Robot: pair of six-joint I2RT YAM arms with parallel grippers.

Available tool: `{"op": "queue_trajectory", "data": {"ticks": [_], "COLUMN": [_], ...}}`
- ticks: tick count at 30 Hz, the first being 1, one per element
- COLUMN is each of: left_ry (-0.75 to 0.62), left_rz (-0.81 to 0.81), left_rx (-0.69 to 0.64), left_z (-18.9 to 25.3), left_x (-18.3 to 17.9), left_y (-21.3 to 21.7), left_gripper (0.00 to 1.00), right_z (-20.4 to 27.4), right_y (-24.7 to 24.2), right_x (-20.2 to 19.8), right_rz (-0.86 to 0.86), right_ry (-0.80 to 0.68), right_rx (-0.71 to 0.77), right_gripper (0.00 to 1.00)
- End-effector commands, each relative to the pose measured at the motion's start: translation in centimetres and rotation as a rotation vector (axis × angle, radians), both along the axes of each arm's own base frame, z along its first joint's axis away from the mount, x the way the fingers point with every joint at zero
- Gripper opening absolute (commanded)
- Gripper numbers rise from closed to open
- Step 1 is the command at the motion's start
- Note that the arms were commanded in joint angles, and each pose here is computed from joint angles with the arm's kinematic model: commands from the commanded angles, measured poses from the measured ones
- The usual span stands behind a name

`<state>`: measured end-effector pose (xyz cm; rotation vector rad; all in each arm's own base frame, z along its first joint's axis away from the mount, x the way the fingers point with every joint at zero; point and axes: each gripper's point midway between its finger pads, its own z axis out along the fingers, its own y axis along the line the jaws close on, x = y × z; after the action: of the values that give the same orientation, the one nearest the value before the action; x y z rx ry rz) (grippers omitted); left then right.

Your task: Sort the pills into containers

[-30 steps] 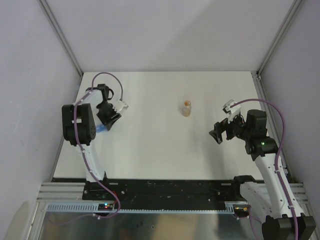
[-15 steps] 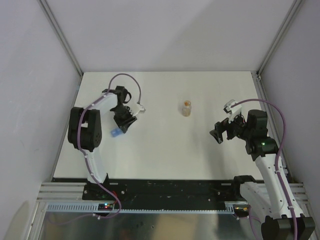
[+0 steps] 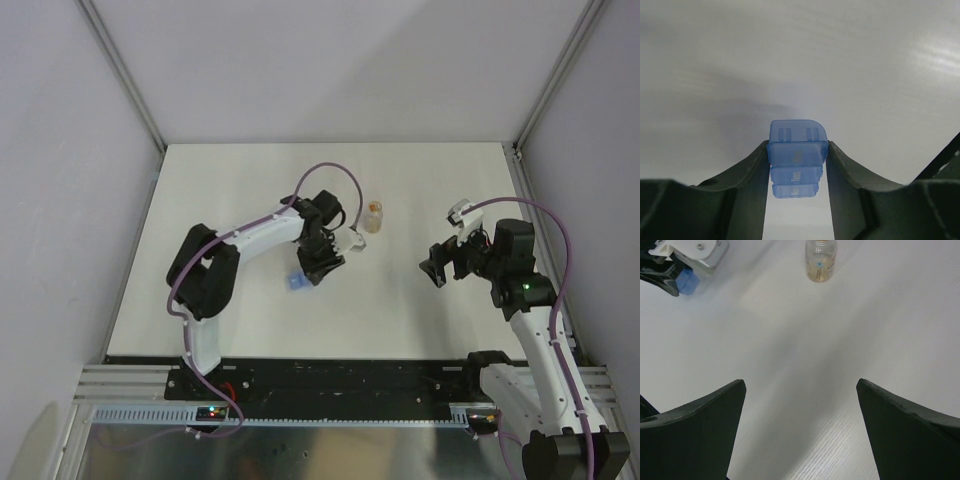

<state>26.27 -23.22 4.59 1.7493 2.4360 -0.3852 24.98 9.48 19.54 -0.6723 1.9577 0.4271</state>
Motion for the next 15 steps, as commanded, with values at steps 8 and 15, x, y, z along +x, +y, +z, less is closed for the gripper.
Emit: {"op": "queue_trajectory", "data": {"ticks": [8, 15], "left_ry": [-0.045, -0.050], "left_rz": [0.147, 0.120], "left_rx": [-0.079, -0.052], "left_z": [0.6, -0.6], "left_x": [2.5, 1.7], "left_y": [-8.0, -9.8], "left_gripper": [0.43, 0.50], "right_z": [0.2, 0.1], "right_y": [-0.3, -0.4], "right_x": [0.5, 0.5], "right_rz": [-0.008, -0.011], "right_ry": [-0.003, 0.002], "right_rx": [-0.006, -0.006], "right_gripper": [1.00, 1.00]}}
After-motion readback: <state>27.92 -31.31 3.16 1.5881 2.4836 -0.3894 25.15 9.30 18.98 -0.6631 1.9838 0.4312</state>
